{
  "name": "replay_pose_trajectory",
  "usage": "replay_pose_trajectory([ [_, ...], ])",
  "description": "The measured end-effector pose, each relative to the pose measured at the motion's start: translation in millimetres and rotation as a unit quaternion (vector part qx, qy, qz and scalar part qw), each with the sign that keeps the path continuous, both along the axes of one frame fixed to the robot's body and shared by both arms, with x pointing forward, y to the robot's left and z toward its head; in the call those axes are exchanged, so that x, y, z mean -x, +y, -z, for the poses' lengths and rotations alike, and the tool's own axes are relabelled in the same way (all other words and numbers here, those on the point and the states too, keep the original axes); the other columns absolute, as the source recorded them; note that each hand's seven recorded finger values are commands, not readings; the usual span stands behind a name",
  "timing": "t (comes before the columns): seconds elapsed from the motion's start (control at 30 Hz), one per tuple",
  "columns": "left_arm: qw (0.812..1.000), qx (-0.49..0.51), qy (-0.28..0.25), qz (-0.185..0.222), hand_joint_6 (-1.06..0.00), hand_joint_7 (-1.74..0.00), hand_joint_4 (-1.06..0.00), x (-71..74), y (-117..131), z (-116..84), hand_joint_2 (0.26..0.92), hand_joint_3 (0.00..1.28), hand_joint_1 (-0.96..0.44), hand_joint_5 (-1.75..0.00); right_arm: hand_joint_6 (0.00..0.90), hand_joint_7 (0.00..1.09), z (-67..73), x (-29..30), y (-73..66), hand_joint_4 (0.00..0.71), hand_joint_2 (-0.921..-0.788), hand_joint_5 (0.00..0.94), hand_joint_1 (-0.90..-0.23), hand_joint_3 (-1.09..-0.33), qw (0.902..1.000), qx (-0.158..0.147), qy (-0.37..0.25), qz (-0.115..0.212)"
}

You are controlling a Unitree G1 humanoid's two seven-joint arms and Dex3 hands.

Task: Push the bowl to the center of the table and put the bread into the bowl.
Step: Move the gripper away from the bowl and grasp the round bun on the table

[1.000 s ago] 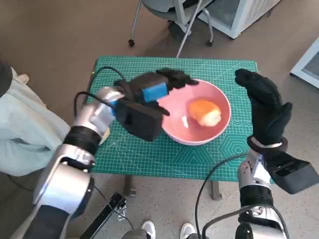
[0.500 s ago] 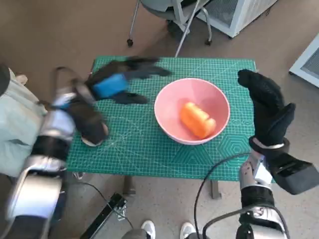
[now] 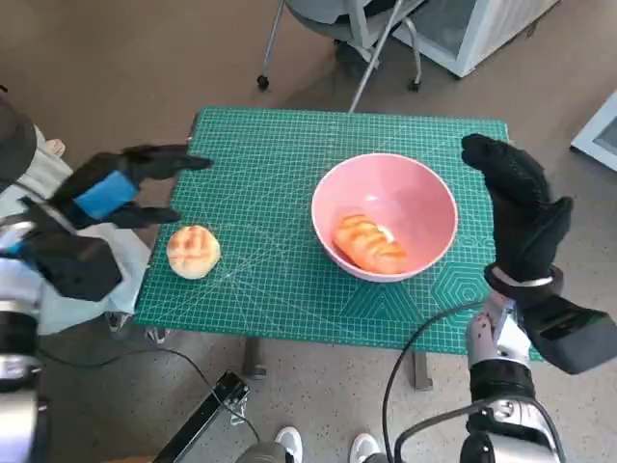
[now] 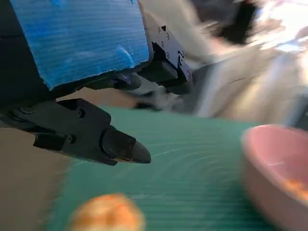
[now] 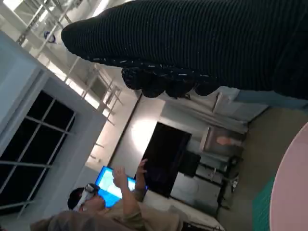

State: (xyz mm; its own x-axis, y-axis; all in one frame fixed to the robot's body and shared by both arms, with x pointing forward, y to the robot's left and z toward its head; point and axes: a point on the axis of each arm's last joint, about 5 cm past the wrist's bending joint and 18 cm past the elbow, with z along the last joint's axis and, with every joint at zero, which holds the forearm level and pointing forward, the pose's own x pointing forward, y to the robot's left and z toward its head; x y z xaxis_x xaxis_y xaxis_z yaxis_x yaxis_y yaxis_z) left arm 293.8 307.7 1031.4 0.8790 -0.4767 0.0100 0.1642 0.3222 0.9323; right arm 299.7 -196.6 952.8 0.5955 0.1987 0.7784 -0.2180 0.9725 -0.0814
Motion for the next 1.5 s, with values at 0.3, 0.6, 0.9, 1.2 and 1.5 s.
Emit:
replay_pose_trajectory([
  [0.3,0.998,-0.032,0.048,-0.03,-0.49,-0.04,-0.36,-1.3,0,8,0.785,0.0,-0.17,0.0,0.006,0.87,-0.4,-2.5,1.5,0.334,-0.921,0.001,-0.585,-0.797,0.9999,0.004,0.003,-0.009],
  [0.6,0.992,-0.058,0.1,-0.046,-0.44,0.0,-0.3,-7.2,-7,19,0.761,0.0,-0.14,0.0,0.005,0.86,-1.0,-3.7,2.4,0.324,-0.921,0.0,-0.58,-0.804,0.9999,0.005,0.003,-0.015],
  [0.9,0.978,-0.103,0.167,-0.065,-0.36,0.0,-0.25,-17.2,-18,36,0.757,0.0,-0.17,0.0,0.007,0.85,-1.1,-3.7,1.8,0.322,-0.921,0.0,-0.589,-0.805,0.9999,0.005,0.003,-0.014],
  [1.2,0.961,-0.143,0.222,-0.08,-0.36,-0.01,-0.23,-26.4,-31,51,0.764,0.0,-0.17,0.0,0.007,0.85,-1.4,-3.3,0.6,0.325,-0.921,0.002,-0.578,-0.808,0.9999,0.004,0.001,-0.01],
  [1.5,0.938,-0.191,0.272,-0.096,-0.62,-0.08,-0.52,-35.9,-43,51,0.84,0.03,-0.05,-0.06,0.006,0.85,-3.2,-2.8,-0.2,0.331,-0.921,0.004,-0.573,-0.81,0.9999,0.005,-0.006,-0.008],
])
